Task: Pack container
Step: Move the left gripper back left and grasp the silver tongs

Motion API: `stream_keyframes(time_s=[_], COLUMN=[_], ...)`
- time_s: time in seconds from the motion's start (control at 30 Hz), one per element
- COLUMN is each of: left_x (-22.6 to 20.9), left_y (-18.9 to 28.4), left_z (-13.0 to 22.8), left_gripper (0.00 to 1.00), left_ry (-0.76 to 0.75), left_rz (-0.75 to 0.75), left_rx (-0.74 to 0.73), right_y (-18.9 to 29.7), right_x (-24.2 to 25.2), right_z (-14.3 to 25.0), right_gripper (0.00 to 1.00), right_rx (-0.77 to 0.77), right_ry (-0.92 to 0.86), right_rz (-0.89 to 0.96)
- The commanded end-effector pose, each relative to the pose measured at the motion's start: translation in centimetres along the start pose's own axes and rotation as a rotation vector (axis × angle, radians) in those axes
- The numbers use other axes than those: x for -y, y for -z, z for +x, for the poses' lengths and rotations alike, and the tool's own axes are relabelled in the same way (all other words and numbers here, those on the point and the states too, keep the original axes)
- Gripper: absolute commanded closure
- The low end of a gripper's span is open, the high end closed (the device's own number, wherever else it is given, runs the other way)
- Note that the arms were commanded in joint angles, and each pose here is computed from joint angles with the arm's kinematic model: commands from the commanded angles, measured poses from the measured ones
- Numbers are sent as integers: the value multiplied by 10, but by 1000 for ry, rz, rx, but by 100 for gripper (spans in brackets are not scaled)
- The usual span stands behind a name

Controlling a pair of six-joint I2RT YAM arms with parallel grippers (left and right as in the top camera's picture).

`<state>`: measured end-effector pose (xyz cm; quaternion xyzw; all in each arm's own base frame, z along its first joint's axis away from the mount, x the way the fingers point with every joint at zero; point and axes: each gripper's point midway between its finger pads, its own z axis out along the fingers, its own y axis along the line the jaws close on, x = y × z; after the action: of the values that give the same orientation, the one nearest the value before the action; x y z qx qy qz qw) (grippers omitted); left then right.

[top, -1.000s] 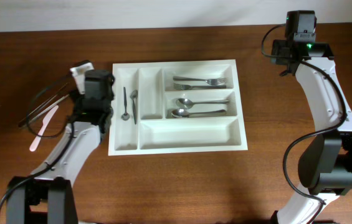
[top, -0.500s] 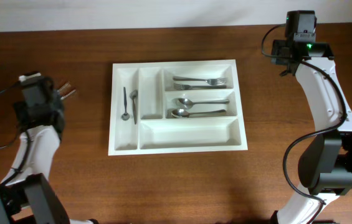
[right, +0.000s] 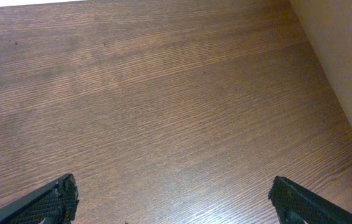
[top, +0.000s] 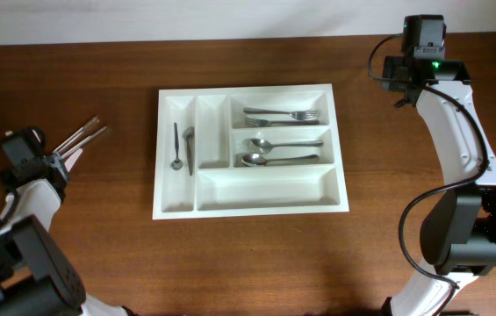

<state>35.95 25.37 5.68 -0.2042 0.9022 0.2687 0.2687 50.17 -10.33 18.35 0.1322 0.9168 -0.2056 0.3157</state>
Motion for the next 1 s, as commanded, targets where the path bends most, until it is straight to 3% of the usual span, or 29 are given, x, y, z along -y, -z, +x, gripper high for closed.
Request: stream_keyframes(time_s=[0.0,0.6,0.97], left_x=[9,17,37], left_y=[-15,-36,-54], left_z=[5,-23,7], left_gripper=[22,22,24], left_ry=[-23,-46,-71], left_rz=[18,14,80], left_rx=[-18,127,41], right_y=[2,2,2], right_x=[6,6,6], right_z=[-3,-3,-3], right_gripper=[1,1,1], right_rx=[8,8,8], right_ry=[-20,-20,-20], right_rz=[9,9,9])
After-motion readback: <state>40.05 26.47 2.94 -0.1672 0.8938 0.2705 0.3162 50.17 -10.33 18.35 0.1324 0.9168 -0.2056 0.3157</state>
